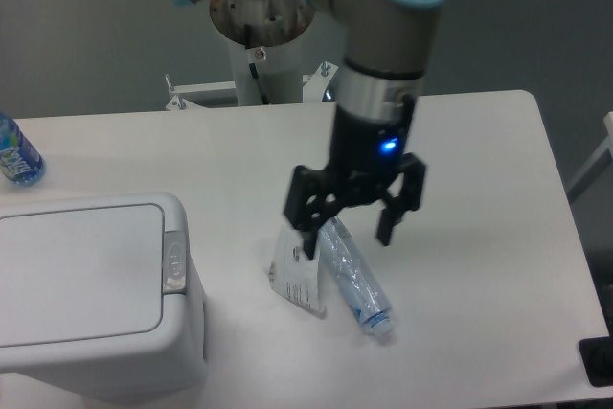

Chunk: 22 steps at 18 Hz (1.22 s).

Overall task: Open the trash can
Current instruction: 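Move the gripper across the table to the trash can lid edge, then lower the gripper onto the lid's front edge and push it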

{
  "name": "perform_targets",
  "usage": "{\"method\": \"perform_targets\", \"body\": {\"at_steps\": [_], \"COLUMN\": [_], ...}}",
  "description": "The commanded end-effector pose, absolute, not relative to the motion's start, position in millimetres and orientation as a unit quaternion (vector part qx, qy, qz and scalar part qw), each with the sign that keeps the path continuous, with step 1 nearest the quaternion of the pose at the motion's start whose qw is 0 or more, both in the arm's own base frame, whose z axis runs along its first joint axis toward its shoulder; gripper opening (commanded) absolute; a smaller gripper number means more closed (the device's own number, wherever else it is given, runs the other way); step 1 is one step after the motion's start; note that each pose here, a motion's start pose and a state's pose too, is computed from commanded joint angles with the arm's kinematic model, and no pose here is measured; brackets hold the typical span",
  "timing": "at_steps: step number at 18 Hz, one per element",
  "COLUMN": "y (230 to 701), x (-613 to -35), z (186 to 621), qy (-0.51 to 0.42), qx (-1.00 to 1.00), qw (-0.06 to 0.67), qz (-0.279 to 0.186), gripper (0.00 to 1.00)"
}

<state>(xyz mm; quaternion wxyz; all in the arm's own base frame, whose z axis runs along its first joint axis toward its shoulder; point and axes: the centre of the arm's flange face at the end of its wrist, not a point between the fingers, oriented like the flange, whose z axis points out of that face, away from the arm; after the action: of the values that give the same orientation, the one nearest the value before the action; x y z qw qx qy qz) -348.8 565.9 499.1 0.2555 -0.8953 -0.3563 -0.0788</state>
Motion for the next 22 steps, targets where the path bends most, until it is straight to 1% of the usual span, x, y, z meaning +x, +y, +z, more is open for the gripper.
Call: {"method": "perform_targets", "body": {"at_steps": [2,7,16,22], "y": [570,583,595,594], "x": [-335,-312,-288,-287], "z": [489,489,489,483], "qy": [-0.356,-0.350,-0.345,-0.347], "qx": [-0.897,-0.900,-0.902,-0.902], "qw": [0.246,0.242,0.238,0.233], "qz": [-0.087,-0.093,-0.101,-0.103], "gripper": [1.00,1.00,1.00,1.00]}}
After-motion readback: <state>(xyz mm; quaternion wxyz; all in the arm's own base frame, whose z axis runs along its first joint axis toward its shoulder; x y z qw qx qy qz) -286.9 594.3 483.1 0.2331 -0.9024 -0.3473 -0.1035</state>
